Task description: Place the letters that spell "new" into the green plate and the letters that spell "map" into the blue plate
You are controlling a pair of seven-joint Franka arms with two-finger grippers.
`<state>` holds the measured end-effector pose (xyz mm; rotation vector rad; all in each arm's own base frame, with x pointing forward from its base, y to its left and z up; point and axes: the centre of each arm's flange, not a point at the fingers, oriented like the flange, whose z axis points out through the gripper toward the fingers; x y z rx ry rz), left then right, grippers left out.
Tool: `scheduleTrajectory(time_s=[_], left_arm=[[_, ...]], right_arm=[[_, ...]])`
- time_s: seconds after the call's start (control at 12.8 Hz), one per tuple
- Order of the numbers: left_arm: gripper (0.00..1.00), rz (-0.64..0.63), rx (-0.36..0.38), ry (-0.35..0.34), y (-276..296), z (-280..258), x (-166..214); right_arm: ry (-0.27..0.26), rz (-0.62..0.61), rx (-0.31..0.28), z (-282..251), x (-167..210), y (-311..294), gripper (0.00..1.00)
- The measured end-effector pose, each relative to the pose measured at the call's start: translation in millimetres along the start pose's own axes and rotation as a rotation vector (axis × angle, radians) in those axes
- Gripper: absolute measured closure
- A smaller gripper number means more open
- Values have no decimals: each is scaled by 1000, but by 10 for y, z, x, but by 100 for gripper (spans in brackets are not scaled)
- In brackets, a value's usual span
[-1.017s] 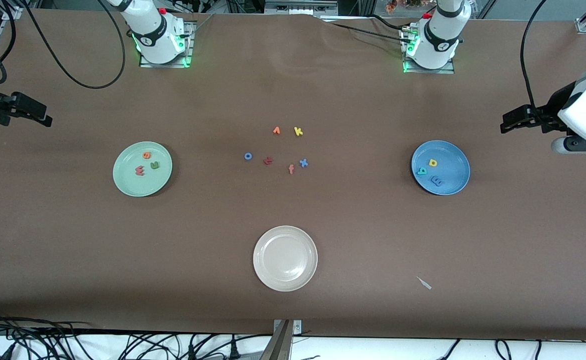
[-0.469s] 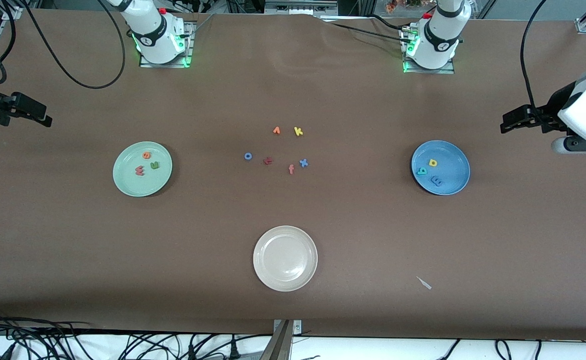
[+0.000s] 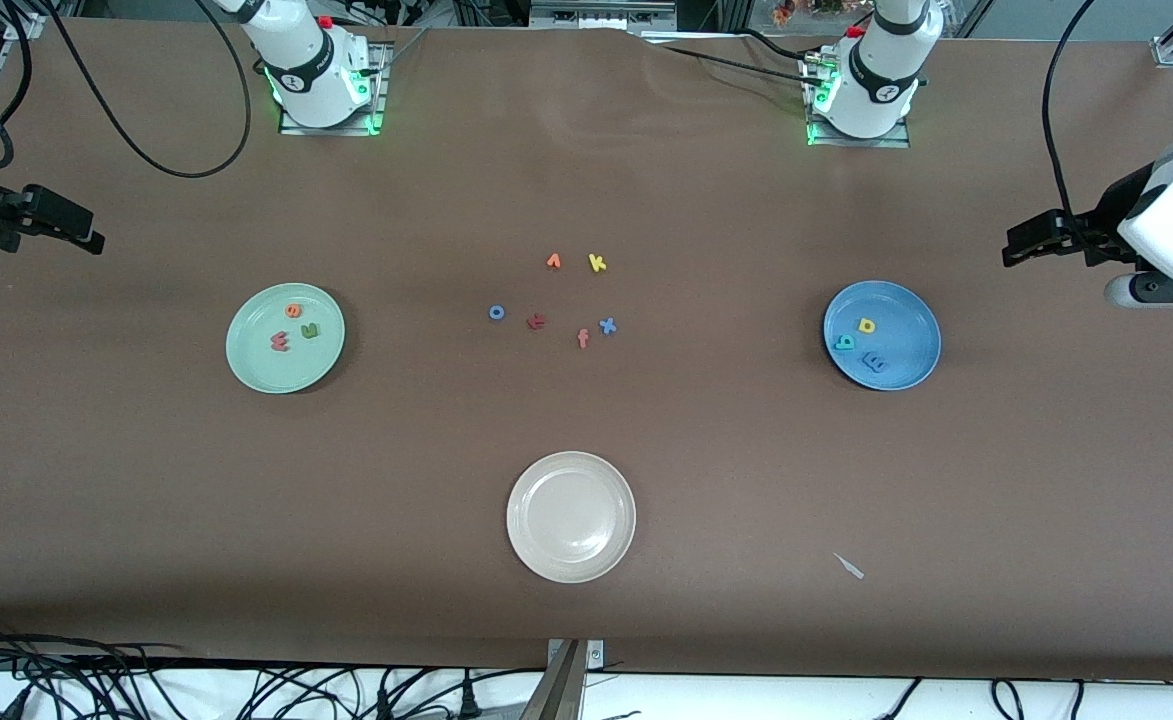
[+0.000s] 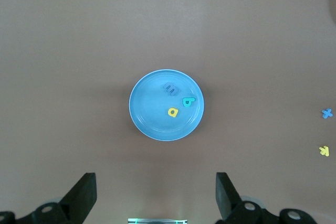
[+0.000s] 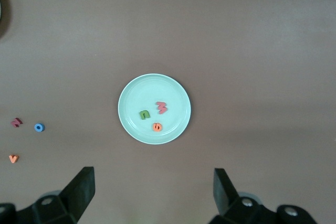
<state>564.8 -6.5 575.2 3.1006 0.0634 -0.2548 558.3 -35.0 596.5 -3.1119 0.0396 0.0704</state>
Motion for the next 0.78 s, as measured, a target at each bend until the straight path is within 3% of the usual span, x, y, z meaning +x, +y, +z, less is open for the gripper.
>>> scheduleTrajectory(time_s=[0.78], left_arm=[[0,-4,-1,1,-22,-3,1]], right_arm=[[0,-1,0,1,0,0,0]])
